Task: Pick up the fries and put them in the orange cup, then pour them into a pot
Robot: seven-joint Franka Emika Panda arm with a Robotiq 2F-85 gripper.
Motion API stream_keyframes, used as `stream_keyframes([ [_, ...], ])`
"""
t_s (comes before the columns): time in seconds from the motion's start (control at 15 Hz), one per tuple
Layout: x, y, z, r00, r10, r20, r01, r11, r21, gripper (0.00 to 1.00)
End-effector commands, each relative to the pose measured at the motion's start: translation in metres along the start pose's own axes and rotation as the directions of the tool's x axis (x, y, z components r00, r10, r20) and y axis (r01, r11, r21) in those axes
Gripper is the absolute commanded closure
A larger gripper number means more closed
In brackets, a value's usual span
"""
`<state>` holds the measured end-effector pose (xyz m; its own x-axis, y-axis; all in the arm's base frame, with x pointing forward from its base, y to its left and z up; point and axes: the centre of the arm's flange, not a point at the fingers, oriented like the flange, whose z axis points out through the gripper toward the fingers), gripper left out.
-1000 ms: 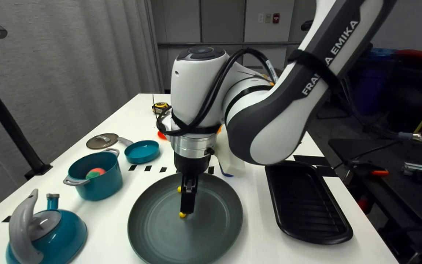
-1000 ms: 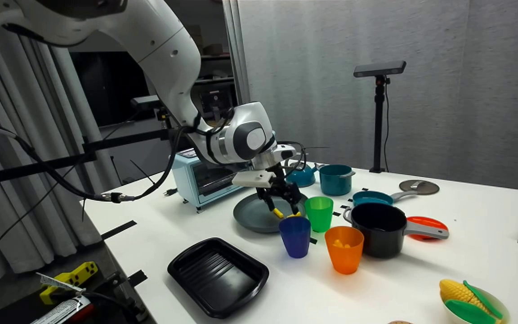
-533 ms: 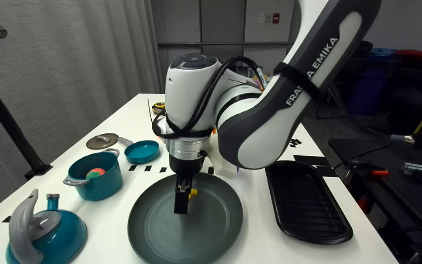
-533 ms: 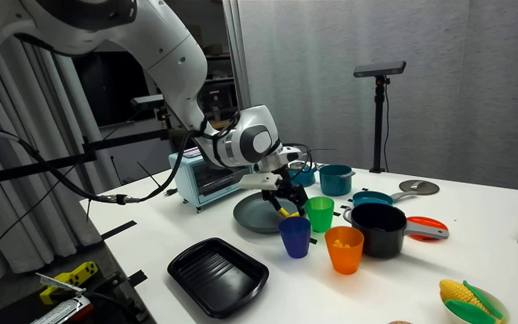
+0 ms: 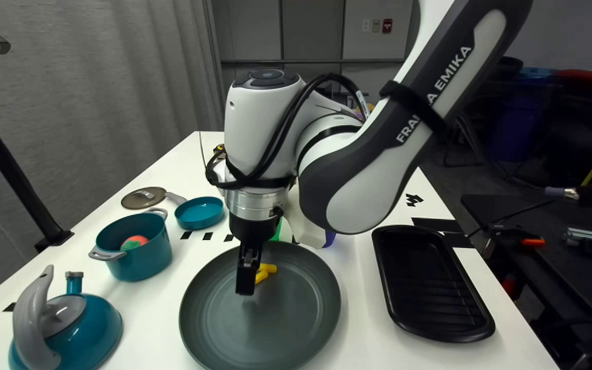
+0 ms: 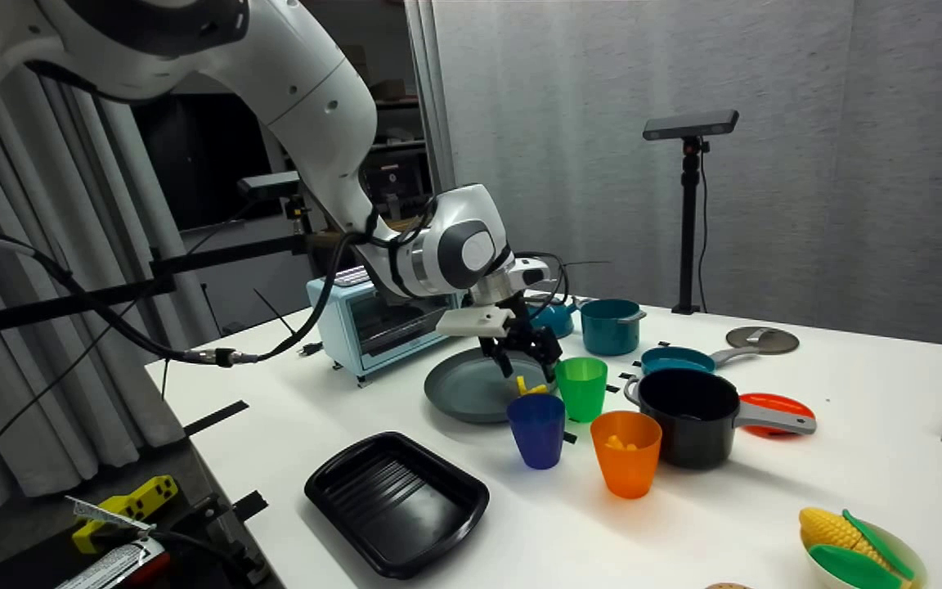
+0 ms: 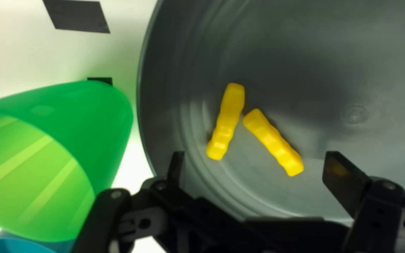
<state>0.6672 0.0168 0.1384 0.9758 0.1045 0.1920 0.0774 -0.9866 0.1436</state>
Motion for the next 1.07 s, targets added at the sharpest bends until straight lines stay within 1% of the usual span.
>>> stream_keyframes([
  [0.0,0.004,0.000,-0.015,1.000,0.007,-0.014,-0.007,1.000,0.012,0.00],
  [0.6,-0.004,0.004,0.003,0.999,0.037,0.030,-0.038,0.999,0.005,0.00],
  [1.0,-0.002,0.005,0.017,0.998,0.045,0.043,-0.045,0.999,0.003,0.00],
])
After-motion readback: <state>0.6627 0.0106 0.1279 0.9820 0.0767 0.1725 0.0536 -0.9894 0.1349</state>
